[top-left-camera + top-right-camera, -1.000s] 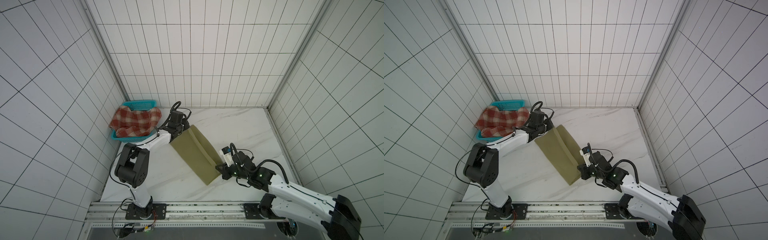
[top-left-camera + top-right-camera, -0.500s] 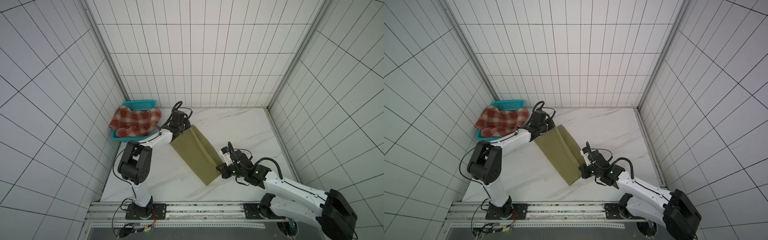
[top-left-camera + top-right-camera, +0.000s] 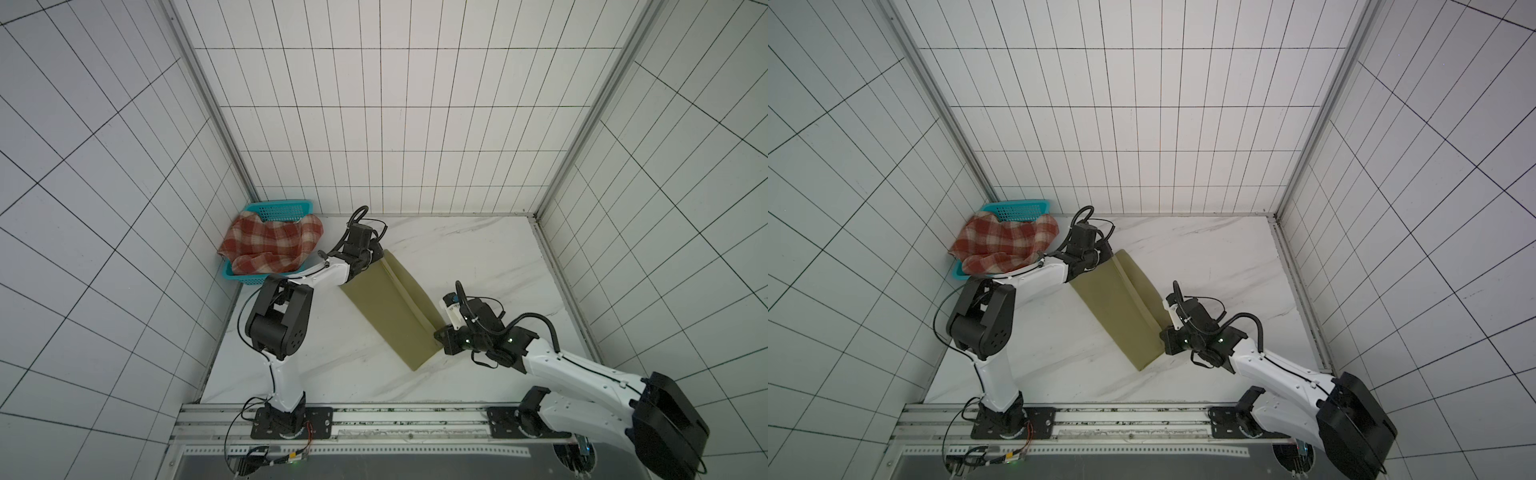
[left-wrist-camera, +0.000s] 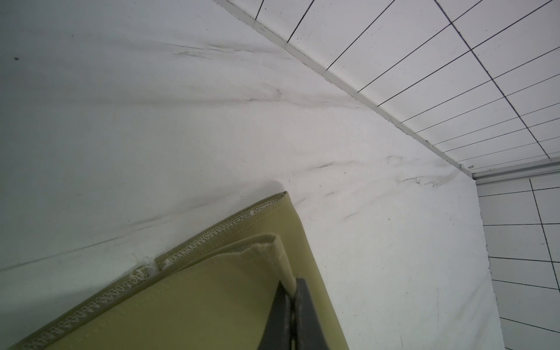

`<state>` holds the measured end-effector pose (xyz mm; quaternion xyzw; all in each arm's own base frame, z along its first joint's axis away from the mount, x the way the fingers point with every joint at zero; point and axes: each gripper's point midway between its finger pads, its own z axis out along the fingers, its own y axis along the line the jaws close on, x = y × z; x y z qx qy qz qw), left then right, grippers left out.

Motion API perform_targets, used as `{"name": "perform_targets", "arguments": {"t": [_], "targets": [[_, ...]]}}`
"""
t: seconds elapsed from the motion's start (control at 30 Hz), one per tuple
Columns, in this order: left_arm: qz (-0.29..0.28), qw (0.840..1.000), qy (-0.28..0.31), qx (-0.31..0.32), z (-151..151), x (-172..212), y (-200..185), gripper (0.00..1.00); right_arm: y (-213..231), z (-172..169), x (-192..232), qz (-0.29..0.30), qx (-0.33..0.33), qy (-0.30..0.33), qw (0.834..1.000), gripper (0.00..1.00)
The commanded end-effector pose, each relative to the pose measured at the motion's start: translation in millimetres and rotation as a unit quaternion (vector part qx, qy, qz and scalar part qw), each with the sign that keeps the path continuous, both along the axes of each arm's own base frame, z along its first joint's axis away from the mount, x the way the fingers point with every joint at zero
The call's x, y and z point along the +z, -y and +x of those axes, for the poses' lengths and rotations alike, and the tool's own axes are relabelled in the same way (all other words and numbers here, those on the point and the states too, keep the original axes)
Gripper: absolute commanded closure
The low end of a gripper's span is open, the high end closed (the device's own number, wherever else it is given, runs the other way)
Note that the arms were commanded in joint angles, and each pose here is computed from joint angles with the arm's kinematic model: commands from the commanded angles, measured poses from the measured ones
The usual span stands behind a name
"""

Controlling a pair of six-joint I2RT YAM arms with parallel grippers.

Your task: Fold and stack the skirts

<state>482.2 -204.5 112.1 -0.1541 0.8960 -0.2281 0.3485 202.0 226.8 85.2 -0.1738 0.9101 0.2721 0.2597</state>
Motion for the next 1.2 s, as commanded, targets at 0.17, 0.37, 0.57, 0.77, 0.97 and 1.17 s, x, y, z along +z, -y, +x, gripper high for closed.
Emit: {"name": "perform_targets", "arguments": {"t": [0.17,0.37,0.57,0.77,0.97,1.17], "targets": [[-0.012,1.0,0.014,-0.015,8,-3,11,1.0,3,3,-11,-0.009,0.004,-0.01,1.0,0.73],[-0.008,1.0,0.01,-0.022,6,-13,11,1.0,3,14,-13,-0.025,-0.003,0.0,1.0,0.56],[-0.005,1.0,0.009,-0.026,7,-17,12,1.0,2,21,-22,-0.052,-0.005,-0.007,0.999,0.55],[-0.004,1.0,0.007,-0.026,8,-20,11,1.0,9,25,-22,-0.069,-0.017,0.0,0.997,0.58],[-0.005,1.0,0.01,-0.024,9,-16,10,1.0,13,26,-23,-0.083,-0.02,0.003,0.996,0.58],[-0.006,1.0,0.011,-0.023,8,-14,9,1.0,19,29,-29,-0.11,-0.026,0.005,0.994,0.63]]}}
